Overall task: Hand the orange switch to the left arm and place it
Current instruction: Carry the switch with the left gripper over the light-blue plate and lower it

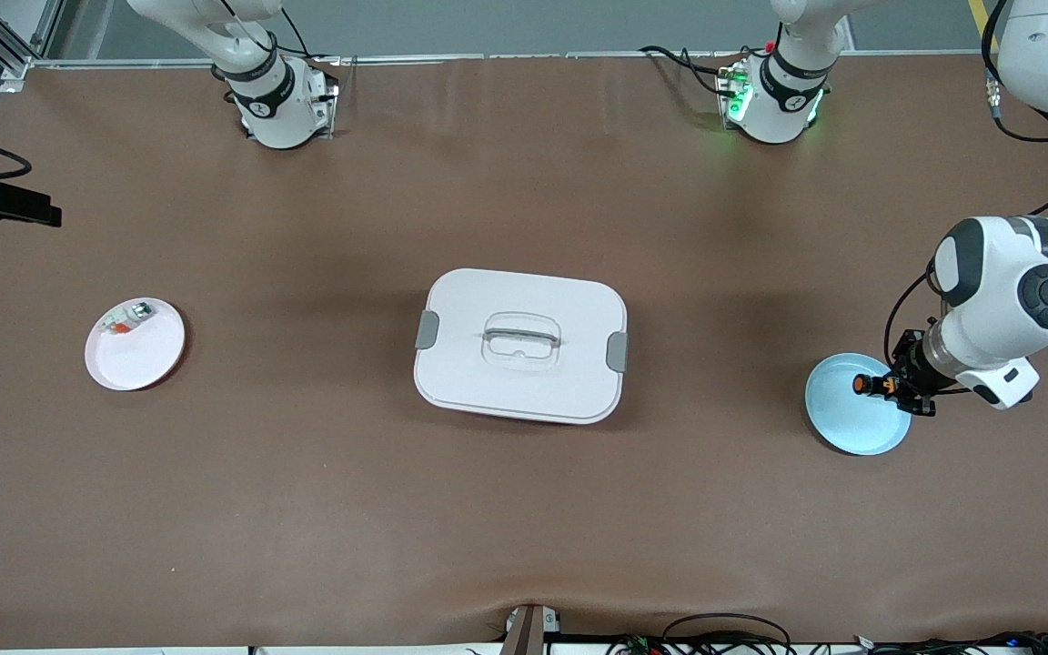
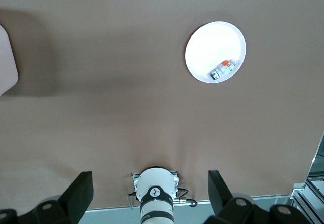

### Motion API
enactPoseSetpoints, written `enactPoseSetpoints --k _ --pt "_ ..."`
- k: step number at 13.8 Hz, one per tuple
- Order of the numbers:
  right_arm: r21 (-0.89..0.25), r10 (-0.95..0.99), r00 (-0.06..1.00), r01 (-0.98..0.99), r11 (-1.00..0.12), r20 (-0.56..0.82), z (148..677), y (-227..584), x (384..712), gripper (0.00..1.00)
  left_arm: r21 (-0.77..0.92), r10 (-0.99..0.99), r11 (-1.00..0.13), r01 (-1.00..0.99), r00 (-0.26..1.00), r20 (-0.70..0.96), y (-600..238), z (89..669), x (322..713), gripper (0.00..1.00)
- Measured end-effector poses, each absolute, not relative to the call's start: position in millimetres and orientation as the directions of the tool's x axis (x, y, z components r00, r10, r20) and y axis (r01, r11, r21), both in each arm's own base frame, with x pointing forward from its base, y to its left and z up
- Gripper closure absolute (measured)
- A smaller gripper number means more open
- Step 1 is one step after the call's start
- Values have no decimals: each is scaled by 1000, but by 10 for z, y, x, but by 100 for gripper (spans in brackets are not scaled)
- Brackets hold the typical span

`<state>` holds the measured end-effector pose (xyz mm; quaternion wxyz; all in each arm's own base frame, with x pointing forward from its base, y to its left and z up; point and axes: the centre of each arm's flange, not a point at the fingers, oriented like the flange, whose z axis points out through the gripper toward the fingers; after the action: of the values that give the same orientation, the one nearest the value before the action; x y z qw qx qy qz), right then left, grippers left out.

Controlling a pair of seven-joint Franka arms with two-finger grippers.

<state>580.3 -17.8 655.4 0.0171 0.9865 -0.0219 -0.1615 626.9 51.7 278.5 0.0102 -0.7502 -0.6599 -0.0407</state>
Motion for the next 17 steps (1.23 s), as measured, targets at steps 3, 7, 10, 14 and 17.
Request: enactPoseSetpoints --k 3,7,10,14,17 --pt "40 -48 957 -38 -998 -286 6540 -188 5784 0 26 990 -127 992 124 70 566 2644 6322 67" --pt "35 -44 978 -37 -999 -206 6559 -202 5557 0 1 987 -139 990 138 85 655 2449 6338 67" --pt "33 -42 983 -37 -999 -176 6625 -203 5371 0 -12 985 -147 989 148 87 668 2327 6330 67" --pt "32 -42 989 -37 -999 -141 6654 -209 5349 0 6 987 -140 990 139 75 653 2171 6351 67" --pt "32 -46 991 -42 -999 -123 6677 -236 5351 0 15 990 -123 992 122 72 643 2075 6356 67"
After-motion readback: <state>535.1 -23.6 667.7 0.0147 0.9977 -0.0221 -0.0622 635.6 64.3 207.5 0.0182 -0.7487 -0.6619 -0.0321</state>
